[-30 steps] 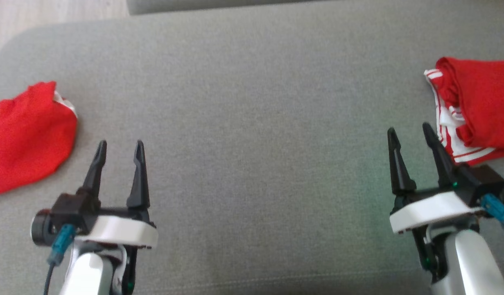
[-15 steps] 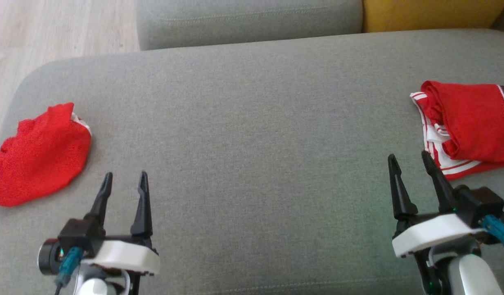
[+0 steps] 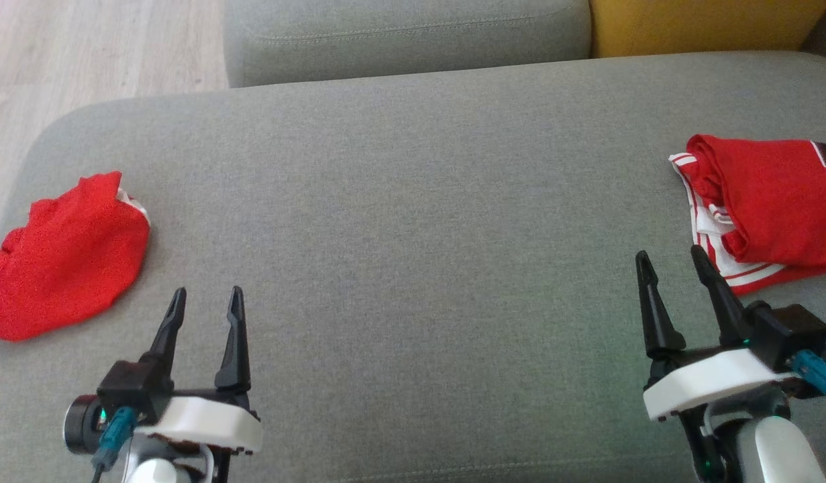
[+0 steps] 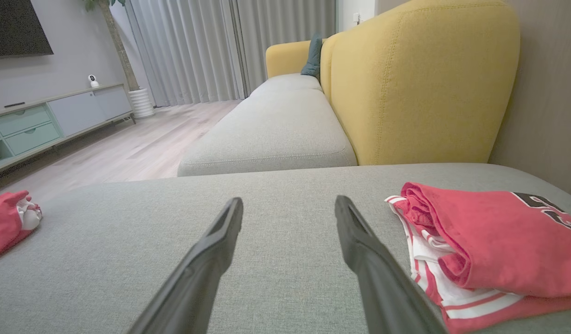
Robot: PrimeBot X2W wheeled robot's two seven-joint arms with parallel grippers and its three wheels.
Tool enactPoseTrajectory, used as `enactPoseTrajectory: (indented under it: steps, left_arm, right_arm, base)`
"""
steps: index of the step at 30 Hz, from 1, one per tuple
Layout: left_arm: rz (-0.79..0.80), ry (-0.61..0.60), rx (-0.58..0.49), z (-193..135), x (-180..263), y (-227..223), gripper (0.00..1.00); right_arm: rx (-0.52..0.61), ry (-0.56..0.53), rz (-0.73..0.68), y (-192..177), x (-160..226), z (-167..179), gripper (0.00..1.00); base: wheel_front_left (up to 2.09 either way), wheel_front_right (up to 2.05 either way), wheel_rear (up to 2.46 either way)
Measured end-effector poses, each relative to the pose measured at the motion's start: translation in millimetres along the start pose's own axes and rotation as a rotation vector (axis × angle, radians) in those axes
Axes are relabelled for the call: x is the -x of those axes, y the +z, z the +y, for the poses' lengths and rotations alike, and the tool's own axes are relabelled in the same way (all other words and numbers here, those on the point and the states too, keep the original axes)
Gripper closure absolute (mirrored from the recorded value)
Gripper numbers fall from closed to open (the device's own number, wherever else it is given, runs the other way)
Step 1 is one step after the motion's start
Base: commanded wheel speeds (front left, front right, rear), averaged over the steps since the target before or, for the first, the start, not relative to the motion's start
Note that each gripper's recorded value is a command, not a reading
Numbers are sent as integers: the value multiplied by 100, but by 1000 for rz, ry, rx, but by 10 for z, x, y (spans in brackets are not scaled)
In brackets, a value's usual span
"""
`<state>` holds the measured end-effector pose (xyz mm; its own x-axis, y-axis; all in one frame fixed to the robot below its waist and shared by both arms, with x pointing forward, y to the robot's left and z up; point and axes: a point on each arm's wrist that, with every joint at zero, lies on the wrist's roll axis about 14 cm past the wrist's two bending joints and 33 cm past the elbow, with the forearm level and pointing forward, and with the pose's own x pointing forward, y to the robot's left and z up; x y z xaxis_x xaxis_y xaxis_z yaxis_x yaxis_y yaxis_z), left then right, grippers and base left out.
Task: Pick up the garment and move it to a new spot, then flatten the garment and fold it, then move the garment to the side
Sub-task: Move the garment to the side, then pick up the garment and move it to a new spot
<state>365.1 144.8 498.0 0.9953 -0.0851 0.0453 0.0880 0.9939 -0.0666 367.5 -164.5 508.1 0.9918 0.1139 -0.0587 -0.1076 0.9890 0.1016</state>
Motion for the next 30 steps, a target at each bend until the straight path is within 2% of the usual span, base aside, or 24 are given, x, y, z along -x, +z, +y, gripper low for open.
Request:
enactPoseTrajectory:
  steps: [20, 30]
  left_arm:
    - [1, 31, -3, 94, 38, 1, 0]
    - [-18, 161, -11, 451, 248, 79, 0]
  right_arm:
    - [-5, 37, 7, -7, -66, 116, 0]
    - [1, 171, 4, 42, -281, 549, 0]
  base:
    - [0, 0, 0]
    - [0, 0, 0]
